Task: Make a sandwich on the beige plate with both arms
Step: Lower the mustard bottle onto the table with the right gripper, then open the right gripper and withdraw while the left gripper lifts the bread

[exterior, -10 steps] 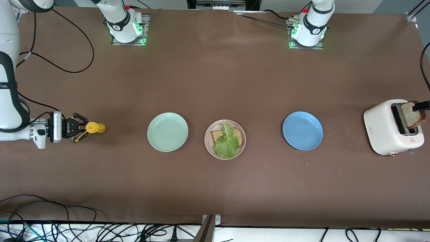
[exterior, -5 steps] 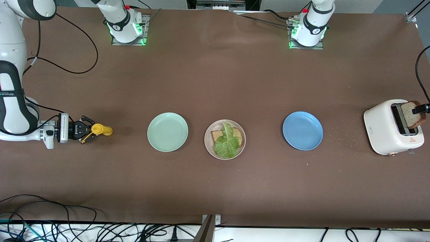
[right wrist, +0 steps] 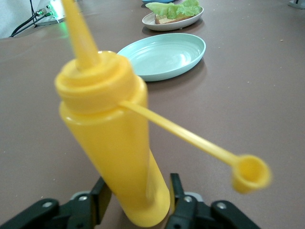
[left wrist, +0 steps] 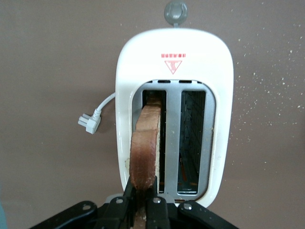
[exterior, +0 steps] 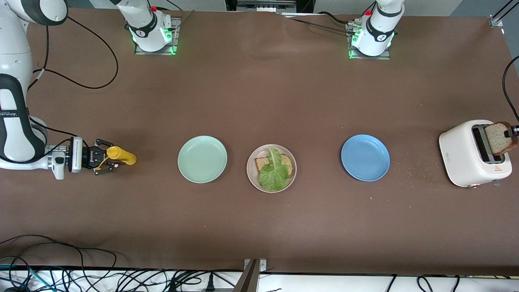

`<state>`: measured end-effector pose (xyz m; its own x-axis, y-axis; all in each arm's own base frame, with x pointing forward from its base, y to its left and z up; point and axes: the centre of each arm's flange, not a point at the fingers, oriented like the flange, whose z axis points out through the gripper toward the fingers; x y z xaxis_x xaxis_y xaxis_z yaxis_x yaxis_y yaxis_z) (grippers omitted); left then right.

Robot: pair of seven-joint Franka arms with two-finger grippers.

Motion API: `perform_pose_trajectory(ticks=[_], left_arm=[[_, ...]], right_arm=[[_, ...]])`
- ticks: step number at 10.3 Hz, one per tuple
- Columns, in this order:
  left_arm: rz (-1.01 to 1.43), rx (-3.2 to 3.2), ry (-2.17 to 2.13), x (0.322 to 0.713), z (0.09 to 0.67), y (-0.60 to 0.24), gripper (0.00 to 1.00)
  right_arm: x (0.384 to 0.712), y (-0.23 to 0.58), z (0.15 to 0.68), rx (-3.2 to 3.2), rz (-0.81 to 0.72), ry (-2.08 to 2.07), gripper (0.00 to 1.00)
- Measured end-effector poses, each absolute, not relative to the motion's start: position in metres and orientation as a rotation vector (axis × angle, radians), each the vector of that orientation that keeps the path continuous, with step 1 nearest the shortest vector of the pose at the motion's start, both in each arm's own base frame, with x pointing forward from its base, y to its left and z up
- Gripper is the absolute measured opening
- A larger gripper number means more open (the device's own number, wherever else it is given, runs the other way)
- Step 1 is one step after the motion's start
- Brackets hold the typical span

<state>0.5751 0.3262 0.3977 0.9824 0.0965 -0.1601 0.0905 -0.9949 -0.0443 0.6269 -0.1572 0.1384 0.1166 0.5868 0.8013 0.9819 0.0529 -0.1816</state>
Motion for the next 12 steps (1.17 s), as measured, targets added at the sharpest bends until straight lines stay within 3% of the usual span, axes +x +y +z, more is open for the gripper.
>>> perform_pose_trajectory(ticks=[2, 3, 8, 12], left_arm=[[0.221, -3.092, -0.156, 0.583, 0.436, 0.327, 0.11], [0.211, -3.113, -0.156, 0.587, 0.45, 0.32, 0.11], [0.21, -3.316, -0.09, 0.606, 0.508, 0.26, 0.08], [0.386, -3.665, 0.049, 0.622, 0.486, 0.177, 0.08]], right_arm=[[0.623, -0.169, 0.136, -1.646, -0.65, -1.55, 0.91], [0.62, -0.18, 0.136, -1.664, -0.652, -1.54, 1.0], [0.62, -0.263, 0.172, -1.86, -0.557, -1.505, 1.0], [0.65, -0.278, 0.28, -2.162, -0.313, -1.192, 1.0]])
